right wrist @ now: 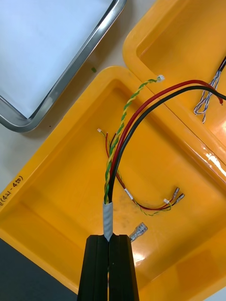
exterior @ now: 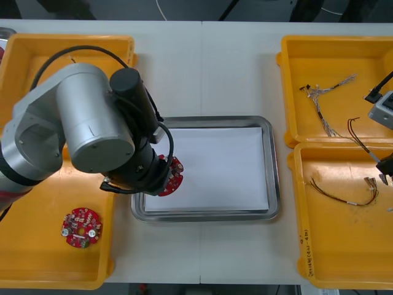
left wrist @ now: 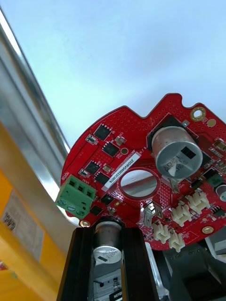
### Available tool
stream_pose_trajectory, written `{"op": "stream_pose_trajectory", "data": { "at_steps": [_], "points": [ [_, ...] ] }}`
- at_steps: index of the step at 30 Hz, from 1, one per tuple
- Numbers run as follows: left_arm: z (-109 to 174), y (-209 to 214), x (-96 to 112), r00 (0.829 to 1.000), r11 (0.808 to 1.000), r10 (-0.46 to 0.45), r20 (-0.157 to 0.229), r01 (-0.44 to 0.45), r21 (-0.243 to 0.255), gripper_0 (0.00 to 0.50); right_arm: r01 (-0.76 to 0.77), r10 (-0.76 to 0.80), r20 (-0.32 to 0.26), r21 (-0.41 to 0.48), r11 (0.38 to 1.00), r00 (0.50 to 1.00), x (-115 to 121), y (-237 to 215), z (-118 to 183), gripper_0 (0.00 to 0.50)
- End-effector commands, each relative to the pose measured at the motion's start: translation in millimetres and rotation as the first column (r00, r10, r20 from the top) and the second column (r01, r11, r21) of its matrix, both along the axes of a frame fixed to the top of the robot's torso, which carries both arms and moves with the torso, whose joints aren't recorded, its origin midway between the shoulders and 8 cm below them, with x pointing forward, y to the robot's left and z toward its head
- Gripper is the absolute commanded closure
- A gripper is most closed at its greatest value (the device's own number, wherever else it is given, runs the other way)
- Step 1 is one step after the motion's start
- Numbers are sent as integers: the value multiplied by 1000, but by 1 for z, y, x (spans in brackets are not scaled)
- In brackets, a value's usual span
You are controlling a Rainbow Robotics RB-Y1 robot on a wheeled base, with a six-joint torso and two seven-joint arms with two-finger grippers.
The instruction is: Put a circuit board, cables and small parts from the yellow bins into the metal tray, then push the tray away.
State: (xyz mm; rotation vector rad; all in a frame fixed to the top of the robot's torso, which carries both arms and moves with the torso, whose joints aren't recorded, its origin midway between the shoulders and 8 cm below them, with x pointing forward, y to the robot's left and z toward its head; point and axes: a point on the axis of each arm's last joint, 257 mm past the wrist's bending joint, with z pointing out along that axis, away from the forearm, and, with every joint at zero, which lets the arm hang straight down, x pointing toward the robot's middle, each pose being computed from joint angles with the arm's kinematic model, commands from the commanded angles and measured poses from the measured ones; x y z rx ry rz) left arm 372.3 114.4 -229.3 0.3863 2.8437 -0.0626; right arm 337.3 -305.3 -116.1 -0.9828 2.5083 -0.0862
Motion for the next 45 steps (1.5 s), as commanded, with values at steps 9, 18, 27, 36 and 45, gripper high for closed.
{"op": "stream_pose_trajectory", "data": {
  "at_steps": [9,18,27,36,45],
  "points": [
    [-39,-30,18,999,1000,21,40,-21,-17,498,-40,42,29,-62,997,999,2,-2,12,500],
    [-55,-28,22,998,1000,21,52,-21,1,497,-38,40,31,-62,997,999,3,-2,12,500],
    [-54,-29,22,999,1000,27,47,-27,-6,112,-34,36,34,-65,997,999,4,-3,12,500],
    [-51,-31,24,998,999,41,52,-40,-18,0,-27,30,38,-70,997,999,5,-5,13,500],
    [-14,-30,27,995,997,55,78,-51,-52,0,-38,41,39,-67,997,998,4,-2,13,500]
  ]
}}
